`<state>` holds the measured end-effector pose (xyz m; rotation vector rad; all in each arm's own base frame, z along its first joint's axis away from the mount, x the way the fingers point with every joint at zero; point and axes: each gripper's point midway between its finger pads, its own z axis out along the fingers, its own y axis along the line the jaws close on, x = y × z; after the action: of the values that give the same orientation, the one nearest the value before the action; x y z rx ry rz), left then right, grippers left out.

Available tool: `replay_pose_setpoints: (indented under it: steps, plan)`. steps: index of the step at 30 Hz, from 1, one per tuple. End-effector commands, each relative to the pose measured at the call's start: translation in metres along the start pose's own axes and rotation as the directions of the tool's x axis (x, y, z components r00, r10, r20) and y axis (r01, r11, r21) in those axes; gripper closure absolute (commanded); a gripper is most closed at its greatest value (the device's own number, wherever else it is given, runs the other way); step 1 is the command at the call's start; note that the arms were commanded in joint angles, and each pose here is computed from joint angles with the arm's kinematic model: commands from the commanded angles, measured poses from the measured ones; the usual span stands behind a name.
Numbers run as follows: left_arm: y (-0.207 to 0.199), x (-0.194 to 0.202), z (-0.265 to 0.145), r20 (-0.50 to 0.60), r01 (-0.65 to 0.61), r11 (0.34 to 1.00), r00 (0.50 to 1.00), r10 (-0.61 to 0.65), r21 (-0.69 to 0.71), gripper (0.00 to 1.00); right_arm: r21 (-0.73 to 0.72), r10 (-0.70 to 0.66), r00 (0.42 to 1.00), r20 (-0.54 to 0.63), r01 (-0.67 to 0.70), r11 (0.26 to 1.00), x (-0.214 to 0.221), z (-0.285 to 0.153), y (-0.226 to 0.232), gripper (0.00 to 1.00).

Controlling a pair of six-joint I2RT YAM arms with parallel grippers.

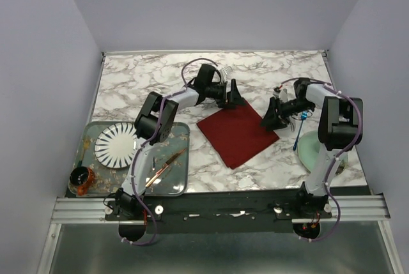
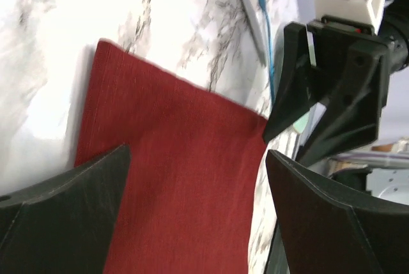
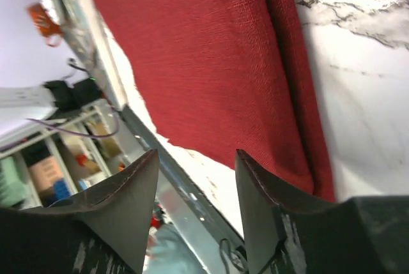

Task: Fold the napkin into a case and place the utensils inside
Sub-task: Smooth out the square-folded napkin at the center of the board, then pick up the top corner of the square folded napkin from the center of the board.

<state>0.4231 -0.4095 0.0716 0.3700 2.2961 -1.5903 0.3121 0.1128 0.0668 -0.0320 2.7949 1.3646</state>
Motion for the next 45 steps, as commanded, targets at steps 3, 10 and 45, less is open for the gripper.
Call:
replay_pose_setpoints:
  steps: [3, 10, 45]
  plan:
    - [-0.072, -0.014, -0.102, -0.115, -0.647, 0.748, 0.763, 0.637, -0.149, 0.01, 0.167, -0.099, 0.994, -0.051, 0.106, 0.980, -0.005, 0.016, -0.030, 0.46]
    - [-0.053, 0.113, -0.155, -0.370, -0.937, 0.350, 0.317, 0.873, 0.022, 0.48, 0.247, -0.098, 0.993, -0.058, 0.110, 0.963, -0.010, 0.009, -0.038, 0.49]
    - [-0.042, 0.241, -0.077, -0.238, -0.922, -0.149, -0.244, 0.940, 0.358, 0.55, 0.261, -0.182, 0.983, -0.013, 0.179, 0.949, -0.050, 0.025, -0.030, 0.30]
